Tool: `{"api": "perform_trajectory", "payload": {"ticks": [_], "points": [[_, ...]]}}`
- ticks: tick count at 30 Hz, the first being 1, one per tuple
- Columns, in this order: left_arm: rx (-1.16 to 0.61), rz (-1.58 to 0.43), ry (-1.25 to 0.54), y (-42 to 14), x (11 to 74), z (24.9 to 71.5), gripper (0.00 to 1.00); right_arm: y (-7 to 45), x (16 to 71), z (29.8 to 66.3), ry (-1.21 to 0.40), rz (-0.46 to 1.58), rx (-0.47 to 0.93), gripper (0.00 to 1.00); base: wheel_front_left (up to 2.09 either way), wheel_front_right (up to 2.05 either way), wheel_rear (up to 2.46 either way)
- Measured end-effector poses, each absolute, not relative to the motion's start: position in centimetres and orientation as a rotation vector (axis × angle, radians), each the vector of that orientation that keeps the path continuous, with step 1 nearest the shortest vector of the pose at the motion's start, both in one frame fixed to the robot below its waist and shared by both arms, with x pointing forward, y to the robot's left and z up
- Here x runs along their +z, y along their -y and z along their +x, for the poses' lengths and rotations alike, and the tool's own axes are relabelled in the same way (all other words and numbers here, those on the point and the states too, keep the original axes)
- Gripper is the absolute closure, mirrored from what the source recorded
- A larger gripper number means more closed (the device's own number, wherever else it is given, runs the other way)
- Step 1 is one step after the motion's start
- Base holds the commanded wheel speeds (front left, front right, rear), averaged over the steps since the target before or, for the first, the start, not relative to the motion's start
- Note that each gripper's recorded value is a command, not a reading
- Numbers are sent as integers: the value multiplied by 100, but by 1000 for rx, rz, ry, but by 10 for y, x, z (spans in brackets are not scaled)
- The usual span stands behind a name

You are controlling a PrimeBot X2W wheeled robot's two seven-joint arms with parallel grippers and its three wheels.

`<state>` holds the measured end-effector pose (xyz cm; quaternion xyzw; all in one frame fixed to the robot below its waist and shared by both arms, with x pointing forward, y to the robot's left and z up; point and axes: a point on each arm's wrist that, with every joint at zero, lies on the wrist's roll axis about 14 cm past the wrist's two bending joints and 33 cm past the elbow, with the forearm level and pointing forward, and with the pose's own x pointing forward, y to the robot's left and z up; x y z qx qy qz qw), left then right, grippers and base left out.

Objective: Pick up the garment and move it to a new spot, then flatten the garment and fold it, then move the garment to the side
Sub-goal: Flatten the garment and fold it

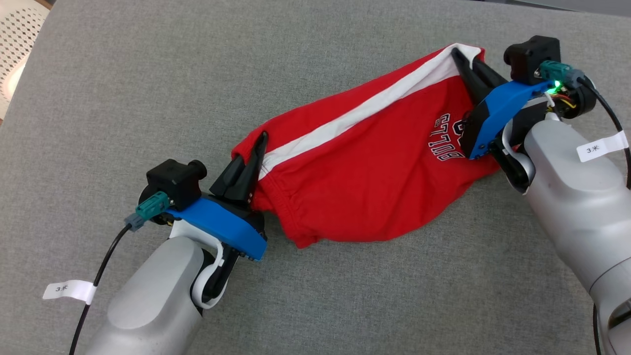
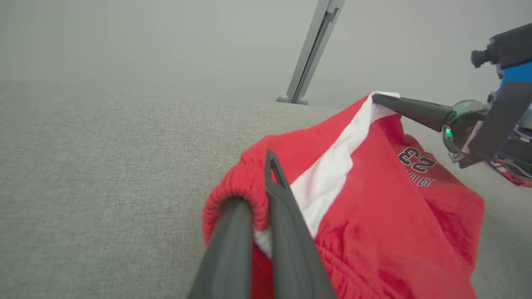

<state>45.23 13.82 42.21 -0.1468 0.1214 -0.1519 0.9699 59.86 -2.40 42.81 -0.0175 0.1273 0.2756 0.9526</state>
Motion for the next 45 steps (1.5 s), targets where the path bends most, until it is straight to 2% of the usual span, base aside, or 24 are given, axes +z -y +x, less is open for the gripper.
{"api": "perform_trajectory", "payload": {"ticks": [1, 2, 3, 4, 9, 18, 27, 41, 42, 43, 45], "points": [[-305, -297, -251, -138, 420, 452, 100, 26, 426, 600, -264, -34, 552, 32, 0, 0, 0], [-301, -299, -256, -139, 418, 452, 89, 27, 425, 600, -271, -34, 546, 0, 0, 0, 0], [-297, -301, -260, -140, 417, 452, 58, 27, 423, 598, -278, -39, 547, 0, 0, 0, 0], [-293, -298, -265, -141, 416, 451, 0, 27, 422, 597, -281, -40, 546, 0, 0, 0, 0], [-283, -264, -252, -147, 420, 448, 0, 34, 427, 591, -283, -59, 538, 0, 0, 0, 0], [-228, -206, -234, -169, 424, 409, 0, 64, 421, 572, -320, -93, 495, 0, 0, 0, 0], [29, -155, -65, -236, 467, 397, 0, 75, 397, 550, -400, -102, 479, 0, 0, 0, 0], [192, -68, 14, -263, 485, 374, 0, 77, 369, 527, -545, -106, 473, 0, 0, 0, 0], [194, -66, 15, -263, 485, 374, 0, 77, 369, 526, -547, -103, 473, 65, 0, 0, 0], [193, -65, 17, -263, 486, 374, 0, 77, 370, 525, -547, -99, 473, 100, 0, 0, 0], [196, -61, 17, -264, 486, 372, 0, 76, 370, 522, -551, -92, 477, 100, 0, 0, 0]]}}
